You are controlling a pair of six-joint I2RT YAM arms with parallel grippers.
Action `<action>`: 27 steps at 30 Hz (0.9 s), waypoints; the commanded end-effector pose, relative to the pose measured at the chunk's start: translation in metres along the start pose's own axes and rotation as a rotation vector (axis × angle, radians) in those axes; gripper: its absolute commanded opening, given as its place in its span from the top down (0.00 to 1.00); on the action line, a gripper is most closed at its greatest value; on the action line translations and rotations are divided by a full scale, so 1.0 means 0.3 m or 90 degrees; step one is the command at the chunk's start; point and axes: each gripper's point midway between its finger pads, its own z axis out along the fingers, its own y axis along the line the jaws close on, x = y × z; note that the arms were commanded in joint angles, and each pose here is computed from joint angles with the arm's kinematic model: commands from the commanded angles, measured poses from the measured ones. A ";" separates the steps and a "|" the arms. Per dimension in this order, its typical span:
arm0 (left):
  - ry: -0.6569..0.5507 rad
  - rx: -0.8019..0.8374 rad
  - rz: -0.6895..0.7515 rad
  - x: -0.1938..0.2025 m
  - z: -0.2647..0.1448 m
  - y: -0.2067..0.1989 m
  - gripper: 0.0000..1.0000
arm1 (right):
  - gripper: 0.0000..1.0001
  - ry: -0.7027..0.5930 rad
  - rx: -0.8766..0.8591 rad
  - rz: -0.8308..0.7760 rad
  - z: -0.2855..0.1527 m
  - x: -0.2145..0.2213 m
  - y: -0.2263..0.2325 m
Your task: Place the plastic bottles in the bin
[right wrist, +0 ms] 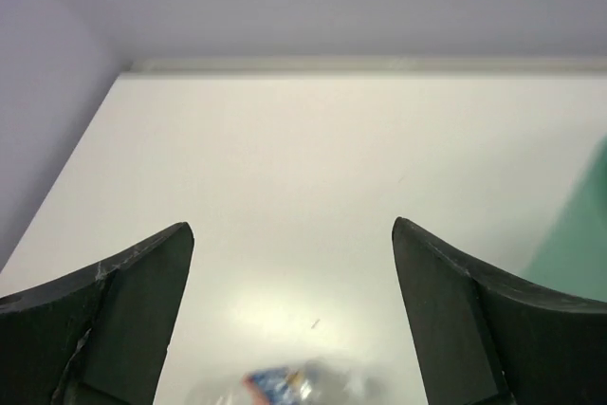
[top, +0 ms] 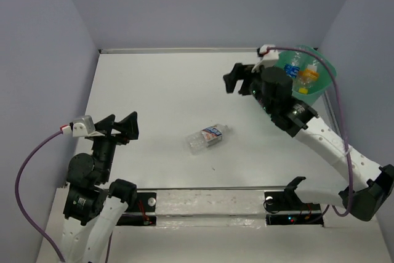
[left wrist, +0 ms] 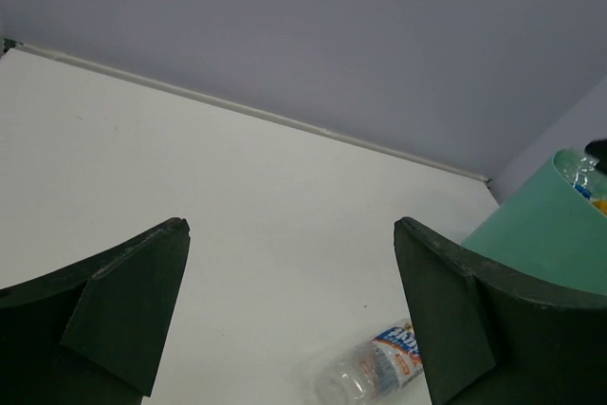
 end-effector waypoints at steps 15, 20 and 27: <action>-0.010 0.002 0.007 -0.024 0.022 -0.009 0.01 | 0.00 0.364 0.067 0.240 -0.206 0.952 0.173; -0.011 0.004 0.006 -0.024 0.019 -0.011 0.01 | 0.00 0.385 0.079 0.233 -0.172 1.014 0.194; -0.014 0.010 0.006 -0.028 0.015 -0.015 0.01 | 0.00 0.375 0.077 0.189 -0.103 1.021 0.229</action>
